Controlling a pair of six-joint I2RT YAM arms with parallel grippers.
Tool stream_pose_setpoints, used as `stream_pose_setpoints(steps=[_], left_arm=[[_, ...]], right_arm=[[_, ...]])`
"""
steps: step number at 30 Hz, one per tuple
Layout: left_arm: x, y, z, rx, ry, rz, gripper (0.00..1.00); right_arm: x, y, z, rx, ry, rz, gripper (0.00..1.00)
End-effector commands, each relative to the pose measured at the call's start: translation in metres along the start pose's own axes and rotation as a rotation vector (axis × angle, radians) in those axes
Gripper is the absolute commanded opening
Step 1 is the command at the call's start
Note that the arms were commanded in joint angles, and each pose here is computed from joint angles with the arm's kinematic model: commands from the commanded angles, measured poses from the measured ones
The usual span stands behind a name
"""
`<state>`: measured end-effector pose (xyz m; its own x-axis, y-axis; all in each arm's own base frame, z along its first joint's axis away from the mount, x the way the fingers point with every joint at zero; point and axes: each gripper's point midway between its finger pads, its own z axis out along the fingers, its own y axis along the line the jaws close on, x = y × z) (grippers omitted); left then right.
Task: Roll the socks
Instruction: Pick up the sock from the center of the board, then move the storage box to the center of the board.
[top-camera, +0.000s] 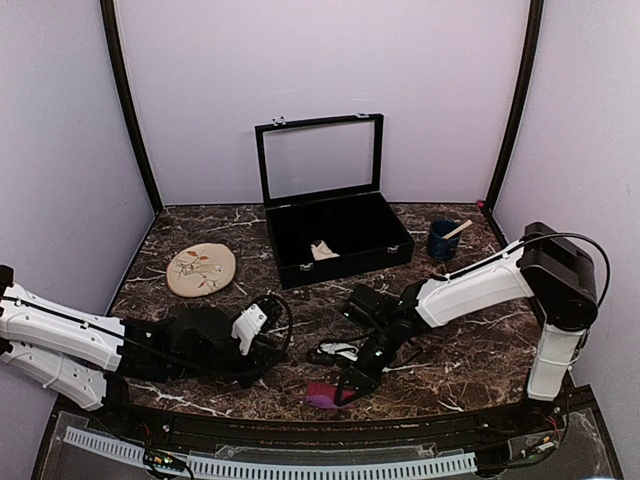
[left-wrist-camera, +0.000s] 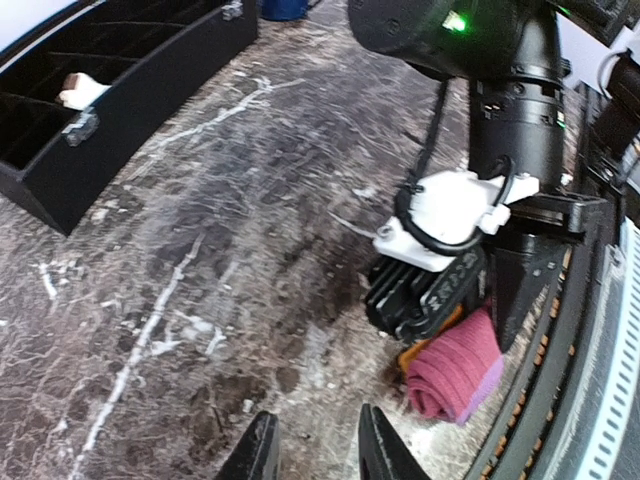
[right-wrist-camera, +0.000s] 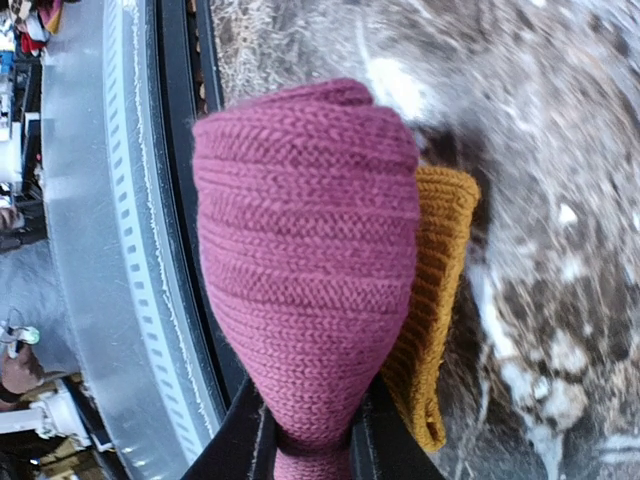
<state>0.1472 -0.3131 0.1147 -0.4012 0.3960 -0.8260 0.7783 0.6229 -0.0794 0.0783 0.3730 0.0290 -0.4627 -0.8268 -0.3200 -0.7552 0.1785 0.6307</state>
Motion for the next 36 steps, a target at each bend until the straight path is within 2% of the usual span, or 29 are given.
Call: stream_pose_setpoints(steps=[1,6,11,15,18,28,36], left_arm=[[-0.008,0.019,-0.002,-0.113,-0.047,-0.040,0.29],[-0.015,0.036,-0.001,-0.229,-0.050,-0.065,0.29],[-0.031,0.057,-0.010,-0.360,-0.110,-0.104,0.29],[-0.048,0.076,-0.016,-0.435,-0.169,-0.135,0.35],[-0.059,0.092,-0.014,-0.445,-0.180,-0.174,0.35],[-0.093,0.136,-0.001,-0.505,-0.174,-0.228,0.38],[-0.113,0.163,0.031,-0.528,-0.132,-0.252,0.53]], right_arm=[[-0.008,0.004,-0.013,-0.029,-0.019,0.069,0.00],[-0.040,0.007,-0.034,-0.064,-0.121,0.103,0.00],[-0.076,0.007,-0.068,-0.085,-0.256,0.137,0.00],[-0.101,-0.003,-0.094,-0.047,-0.339,0.160,0.00],[-0.128,-0.010,-0.120,0.002,-0.411,0.153,0.00],[-0.191,-0.056,-0.202,0.248,-0.613,0.163,0.00],[-0.215,-0.108,-0.265,0.581,-0.733,0.163,0.00]])
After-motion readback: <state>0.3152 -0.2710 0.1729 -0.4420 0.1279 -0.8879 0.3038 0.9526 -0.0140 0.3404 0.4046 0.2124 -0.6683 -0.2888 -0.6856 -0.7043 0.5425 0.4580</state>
